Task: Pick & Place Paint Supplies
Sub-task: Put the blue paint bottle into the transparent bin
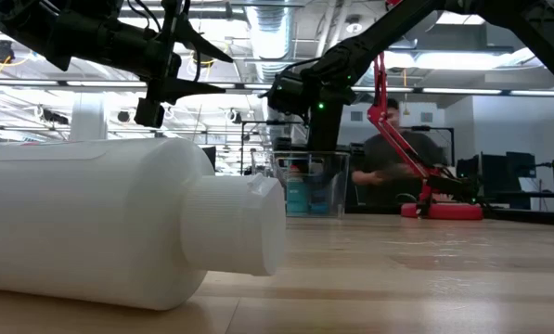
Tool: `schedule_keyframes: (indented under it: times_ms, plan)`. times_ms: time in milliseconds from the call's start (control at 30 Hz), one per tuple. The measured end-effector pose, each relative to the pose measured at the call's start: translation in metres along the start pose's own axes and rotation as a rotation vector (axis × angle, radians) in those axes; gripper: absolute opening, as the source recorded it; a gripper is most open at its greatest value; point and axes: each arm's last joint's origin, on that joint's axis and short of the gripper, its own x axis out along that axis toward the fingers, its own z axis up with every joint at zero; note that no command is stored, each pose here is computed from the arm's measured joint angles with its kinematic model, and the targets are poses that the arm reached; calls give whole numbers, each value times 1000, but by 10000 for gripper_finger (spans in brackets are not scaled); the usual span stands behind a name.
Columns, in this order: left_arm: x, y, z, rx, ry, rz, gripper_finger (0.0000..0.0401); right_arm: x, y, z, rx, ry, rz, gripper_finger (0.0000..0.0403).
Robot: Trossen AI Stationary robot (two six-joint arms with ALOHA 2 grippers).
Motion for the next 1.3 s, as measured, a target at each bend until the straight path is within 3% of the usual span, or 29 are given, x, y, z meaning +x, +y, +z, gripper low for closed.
schedule_keyframes:
  times_ms: [433, 1300]
  plan:
    - [0, 1, 0, 1, 1, 6, 182, -2, 1, -2, -3, 1, 6, 224]
    - [0, 1, 0, 3, 2, 12, 182, -6, 4, -7, -3, 45, 37, 246]
